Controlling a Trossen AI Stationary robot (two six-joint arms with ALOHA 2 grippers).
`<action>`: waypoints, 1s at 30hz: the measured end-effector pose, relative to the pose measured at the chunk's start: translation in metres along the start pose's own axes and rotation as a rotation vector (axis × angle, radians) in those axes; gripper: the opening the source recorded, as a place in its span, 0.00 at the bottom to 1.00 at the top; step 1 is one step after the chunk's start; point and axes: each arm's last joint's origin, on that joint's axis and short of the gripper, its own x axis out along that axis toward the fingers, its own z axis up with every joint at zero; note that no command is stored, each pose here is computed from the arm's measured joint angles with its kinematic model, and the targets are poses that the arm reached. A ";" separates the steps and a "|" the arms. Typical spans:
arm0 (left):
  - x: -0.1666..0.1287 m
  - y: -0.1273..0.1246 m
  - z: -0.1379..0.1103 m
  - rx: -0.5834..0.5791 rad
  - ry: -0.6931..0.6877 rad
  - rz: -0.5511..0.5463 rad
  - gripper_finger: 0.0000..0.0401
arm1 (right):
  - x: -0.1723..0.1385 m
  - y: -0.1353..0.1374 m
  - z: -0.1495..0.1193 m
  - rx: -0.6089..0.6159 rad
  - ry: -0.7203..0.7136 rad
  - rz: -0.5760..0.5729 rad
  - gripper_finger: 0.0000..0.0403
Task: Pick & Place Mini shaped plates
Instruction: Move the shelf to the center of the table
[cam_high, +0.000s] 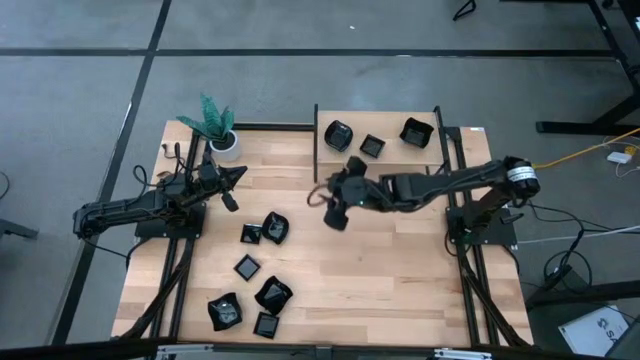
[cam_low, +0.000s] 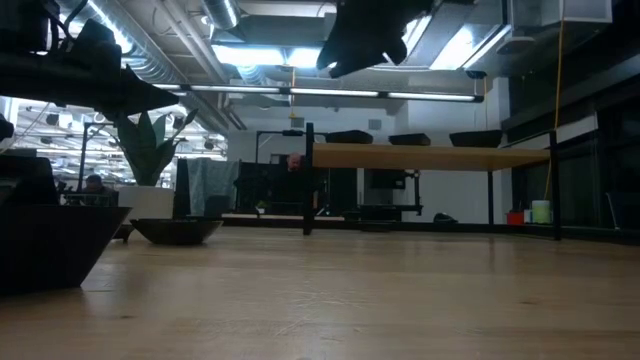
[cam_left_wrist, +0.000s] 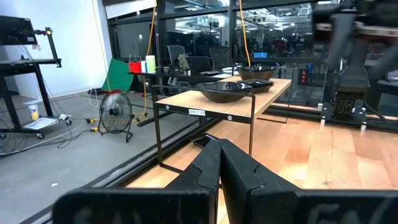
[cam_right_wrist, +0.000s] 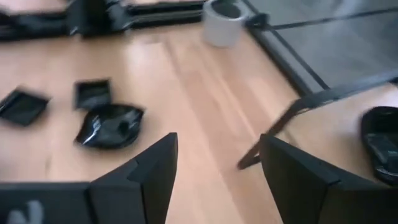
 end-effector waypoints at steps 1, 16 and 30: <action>0.000 0.000 0.000 0.000 0.000 0.000 0.01 | -0.002 0.004 -0.001 -0.020 0.001 0.026 0.56; 0.000 0.000 0.000 0.000 0.000 0.000 0.01 | -0.007 0.049 -0.050 -0.174 0.060 0.430 0.56; 0.000 0.000 0.000 0.000 0.000 0.000 0.01 | 0.016 0.035 -0.142 0.025 -0.141 0.075 0.55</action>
